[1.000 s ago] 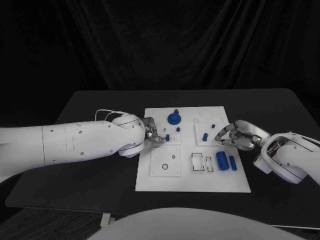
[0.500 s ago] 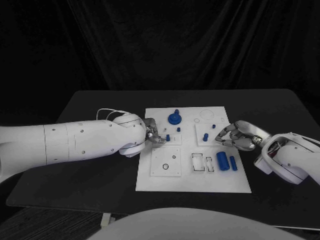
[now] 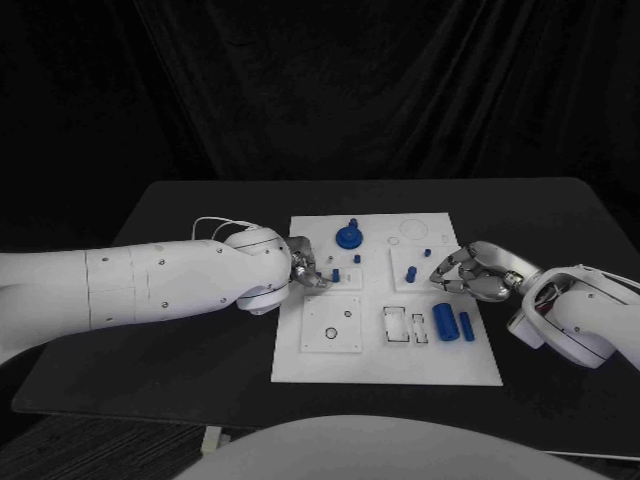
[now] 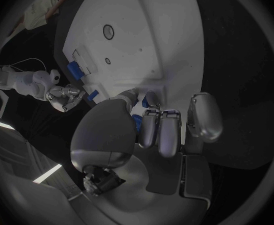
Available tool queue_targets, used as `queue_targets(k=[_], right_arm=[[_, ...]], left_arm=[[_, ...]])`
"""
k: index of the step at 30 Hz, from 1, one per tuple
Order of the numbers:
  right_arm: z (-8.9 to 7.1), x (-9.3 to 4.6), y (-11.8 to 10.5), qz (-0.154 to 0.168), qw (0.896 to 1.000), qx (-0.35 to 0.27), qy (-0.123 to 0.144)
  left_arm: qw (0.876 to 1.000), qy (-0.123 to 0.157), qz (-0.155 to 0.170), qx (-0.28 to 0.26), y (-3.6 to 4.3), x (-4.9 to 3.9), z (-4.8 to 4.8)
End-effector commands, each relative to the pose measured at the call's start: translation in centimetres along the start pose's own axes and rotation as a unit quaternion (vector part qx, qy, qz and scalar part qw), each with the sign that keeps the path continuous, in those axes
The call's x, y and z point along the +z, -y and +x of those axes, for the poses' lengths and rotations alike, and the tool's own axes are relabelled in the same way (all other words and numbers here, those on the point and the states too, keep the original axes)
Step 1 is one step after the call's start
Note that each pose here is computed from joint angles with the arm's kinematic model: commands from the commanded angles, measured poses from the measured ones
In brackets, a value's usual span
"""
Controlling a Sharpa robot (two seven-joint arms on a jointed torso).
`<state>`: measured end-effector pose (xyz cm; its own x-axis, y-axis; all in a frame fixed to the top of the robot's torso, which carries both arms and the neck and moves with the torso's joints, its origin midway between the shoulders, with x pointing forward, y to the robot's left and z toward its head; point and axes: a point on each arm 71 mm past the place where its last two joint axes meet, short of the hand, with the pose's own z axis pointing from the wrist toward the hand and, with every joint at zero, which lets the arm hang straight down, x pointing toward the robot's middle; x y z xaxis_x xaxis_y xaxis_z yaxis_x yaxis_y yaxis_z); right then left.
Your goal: Assemble the parts on the task board
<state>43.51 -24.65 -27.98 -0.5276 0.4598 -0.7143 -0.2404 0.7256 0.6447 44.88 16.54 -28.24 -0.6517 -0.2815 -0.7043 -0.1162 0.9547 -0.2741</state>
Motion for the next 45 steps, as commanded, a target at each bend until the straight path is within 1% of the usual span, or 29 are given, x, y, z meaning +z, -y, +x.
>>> queue_targets(k=[1, 4, 13, 19, 23, 25, 28, 30, 31, 34, 38, 45], right_arm=[[0.2, 0.0, 0.0, 0.001, 1.000, 0.001, -0.004], [0.1, -0.1, 0.1, 0.002, 1.000, 0.001, -0.004], [0.1, -0.1, 0.1, 0.003, 1.000, 0.001, -0.004], [0.1, -0.1, 0.1, 0.003, 1.000, 0.001, -0.004], [0.1, -0.2, 0.2, 0.004, 1.000, 0.001, -0.003], [0.0, -0.2, 0.2, 0.004, 1.000, 0.001, -0.001], [0.0, -0.3, 0.2, 0.003, 1.000, 0.001, 0.002], [-0.1, -0.3, 0.2, 0.003, 1.000, 0.000, 0.004], [-0.1, -0.3, 0.2, 0.003, 1.000, 0.000, 0.005], [-0.1, -0.3, 0.2, 0.001, 1.000, 0.000, 0.007], [-0.2, -0.3, 0.1, -0.002, 1.000, 0.000, 0.010], [-0.4, -0.5, -0.1, -0.014, 1.000, -0.002, 0.024]], left_arm=[[1.000, -0.015, 0.009, 0.001, 0.26, -0.29, 0.32], [1.000, -0.010, 0.014, -0.001, 0.32, -0.59, -0.07], [1.000, 0.011, 0.029, -0.002, 0.79, -2.04, -1.94], [1.000, 0.017, 0.021, 0.014, 0.76, -2.72, -3.06], [0.999, 0.018, 0.016, 0.024, 0.53, -3.20, -3.92], [0.999, 0.025, 0.017, 0.023, 0.48, -3.55, -4.50], [0.999, 0.040, 0.025, 0.020, 0.56, -4.18, -5.66], [0.998, 0.048, 0.029, 0.018, 0.71, -4.55, -6.44], [0.998, 0.053, 0.033, 0.014, 0.88, -4.80, -7.03], [0.997, 0.060, 0.043, 0.007, 1.25, -5.16, -7.97], [0.995, 0.071, 0.063, -0.003, 1.82, -5.23, -8.89], [0.992, 0.072, 0.103, -0.025, 2.74, -4.50, -9.78]])
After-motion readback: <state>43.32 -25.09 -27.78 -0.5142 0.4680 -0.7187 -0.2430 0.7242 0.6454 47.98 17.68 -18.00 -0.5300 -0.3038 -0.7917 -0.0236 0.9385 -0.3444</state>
